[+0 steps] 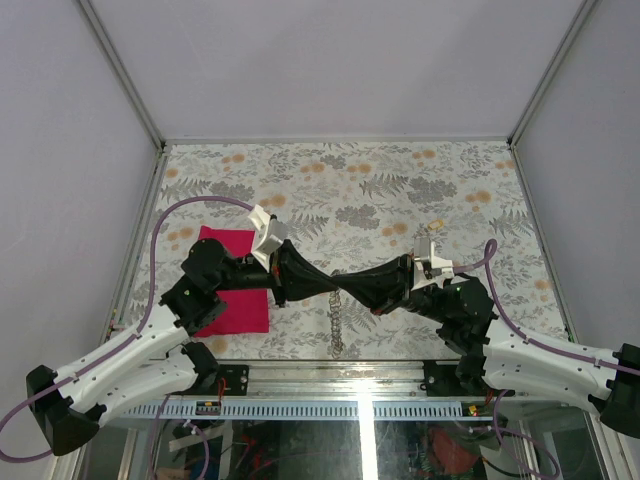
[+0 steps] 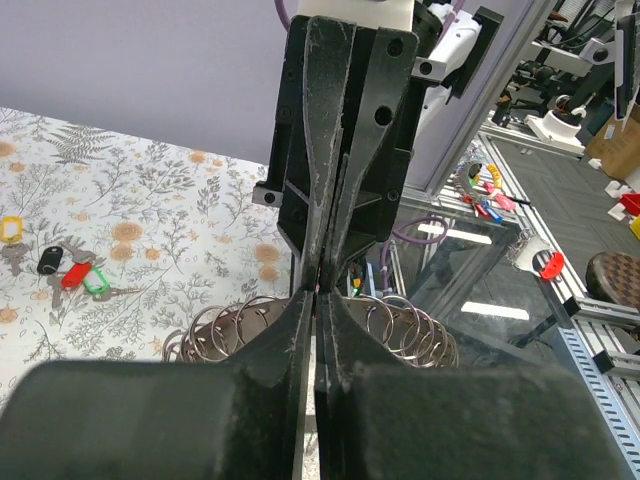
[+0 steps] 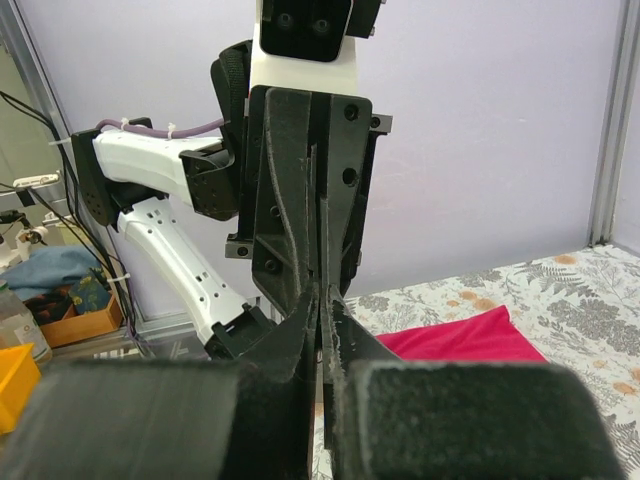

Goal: Put the keys on the keyring

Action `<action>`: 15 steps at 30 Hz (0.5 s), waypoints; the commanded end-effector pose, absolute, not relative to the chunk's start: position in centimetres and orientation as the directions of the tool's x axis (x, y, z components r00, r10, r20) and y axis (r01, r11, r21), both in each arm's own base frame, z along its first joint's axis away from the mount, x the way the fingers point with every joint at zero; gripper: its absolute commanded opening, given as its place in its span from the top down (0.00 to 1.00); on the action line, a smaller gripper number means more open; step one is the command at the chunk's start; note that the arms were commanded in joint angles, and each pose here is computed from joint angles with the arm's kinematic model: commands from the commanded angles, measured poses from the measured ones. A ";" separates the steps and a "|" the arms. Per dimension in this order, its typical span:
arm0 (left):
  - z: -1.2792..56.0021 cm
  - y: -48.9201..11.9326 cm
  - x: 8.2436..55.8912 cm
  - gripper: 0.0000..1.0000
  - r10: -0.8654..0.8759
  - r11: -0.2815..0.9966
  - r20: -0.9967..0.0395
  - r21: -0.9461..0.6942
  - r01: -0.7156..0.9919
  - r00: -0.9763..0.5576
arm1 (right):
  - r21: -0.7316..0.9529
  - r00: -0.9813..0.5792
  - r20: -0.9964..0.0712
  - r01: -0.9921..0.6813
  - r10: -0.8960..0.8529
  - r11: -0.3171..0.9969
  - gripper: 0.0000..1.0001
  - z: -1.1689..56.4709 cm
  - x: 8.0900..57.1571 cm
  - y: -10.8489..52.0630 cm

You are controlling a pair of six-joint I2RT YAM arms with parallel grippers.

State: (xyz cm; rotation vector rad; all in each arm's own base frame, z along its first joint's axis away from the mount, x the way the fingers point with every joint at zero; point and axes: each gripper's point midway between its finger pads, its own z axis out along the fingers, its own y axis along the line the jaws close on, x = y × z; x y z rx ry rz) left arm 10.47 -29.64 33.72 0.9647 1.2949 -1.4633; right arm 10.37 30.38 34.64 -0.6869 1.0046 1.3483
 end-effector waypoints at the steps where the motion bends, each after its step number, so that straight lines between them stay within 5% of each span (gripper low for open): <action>1: 36.8 -29.5 10.2 1.00 -0.208 -0.041 -0.958 -0.193 0.980 -0.198 | 0.096 -0.018 -0.828 -0.989 0.561 0.110 1.00 38.0 9.4 29.3; 4: 36.6 -29.5 10.2 1.00 -0.194 -0.041 -0.960 -0.199 0.979 -0.204 | 0.090 -0.006 -0.829 -0.989 0.560 0.121 0.96 38.2 9.4 29.0; 9: 35.9 -29.3 10.1 1.00 -0.146 -0.027 -0.967 -0.205 0.978 -0.207 | 0.075 0.030 -0.856 -0.981 0.516 0.180 0.53 38.1 9.7 28.0; 15: 34.0 -29.0 10.4 1.00 -0.028 0.021 -0.977 -0.210 0.978 -0.209 | 0.122 0.016 -0.931 -0.928 0.364 0.353 0.43 36.8 11.7 25.7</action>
